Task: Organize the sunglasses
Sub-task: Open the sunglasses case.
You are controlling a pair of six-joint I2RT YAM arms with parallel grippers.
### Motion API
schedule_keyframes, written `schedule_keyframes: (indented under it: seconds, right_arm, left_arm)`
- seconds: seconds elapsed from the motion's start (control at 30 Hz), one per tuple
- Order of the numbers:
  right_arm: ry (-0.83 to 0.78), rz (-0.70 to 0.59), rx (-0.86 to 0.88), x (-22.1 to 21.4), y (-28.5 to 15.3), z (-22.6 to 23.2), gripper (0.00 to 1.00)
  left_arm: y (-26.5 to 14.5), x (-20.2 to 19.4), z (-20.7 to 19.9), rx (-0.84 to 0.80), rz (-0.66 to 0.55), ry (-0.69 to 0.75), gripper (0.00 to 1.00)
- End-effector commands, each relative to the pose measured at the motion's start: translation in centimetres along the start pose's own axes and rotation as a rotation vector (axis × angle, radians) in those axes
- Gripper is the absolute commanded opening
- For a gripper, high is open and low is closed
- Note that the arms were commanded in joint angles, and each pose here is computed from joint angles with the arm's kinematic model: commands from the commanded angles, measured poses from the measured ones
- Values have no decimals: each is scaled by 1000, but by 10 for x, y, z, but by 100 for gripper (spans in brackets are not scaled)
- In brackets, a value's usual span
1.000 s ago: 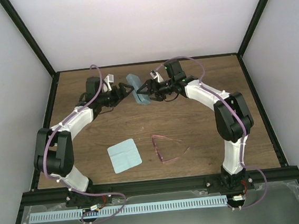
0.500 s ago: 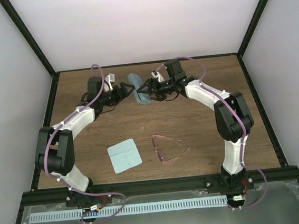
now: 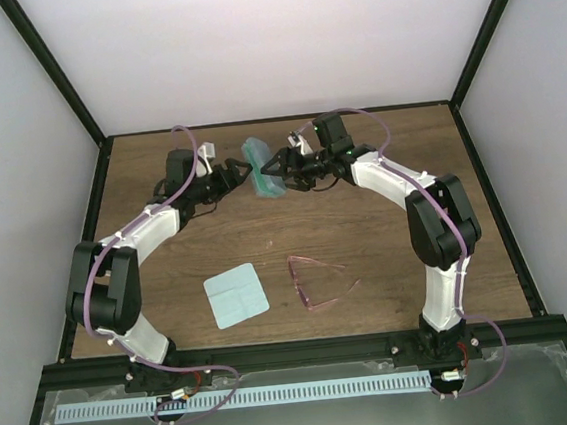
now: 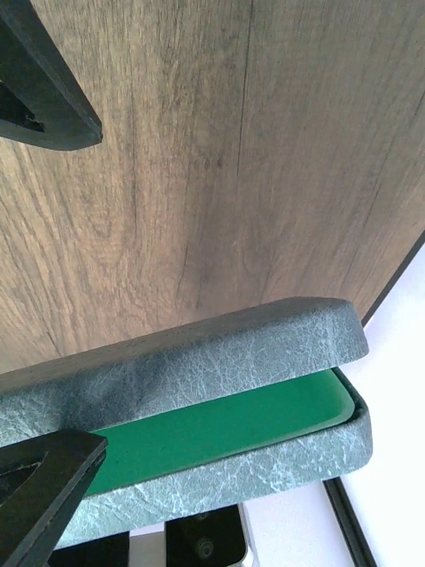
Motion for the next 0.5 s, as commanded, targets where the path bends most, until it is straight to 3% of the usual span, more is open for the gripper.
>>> schedule_keyframes:
  seconds: [0.0, 0.47]
  right_arm:
    - [-501, -17, 423, -4, -49, 153, 47]
    - [-476, -11, 398, -1, -42, 139, 47]
  left_arm:
    - [15, -70, 73, 252, 224, -109, 88]
    - [19, -73, 76, 261, 251, -96, 88]
Point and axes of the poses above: each gripper's point midway between its finger pads, its own y axis out along the fingers, its own z axis along the line the jaws close on, x = y × z, the point moved 3 cm from there along -y, back along the fingers, and after that the axes turned 4 degrees about -y, right-handed, at the moved point
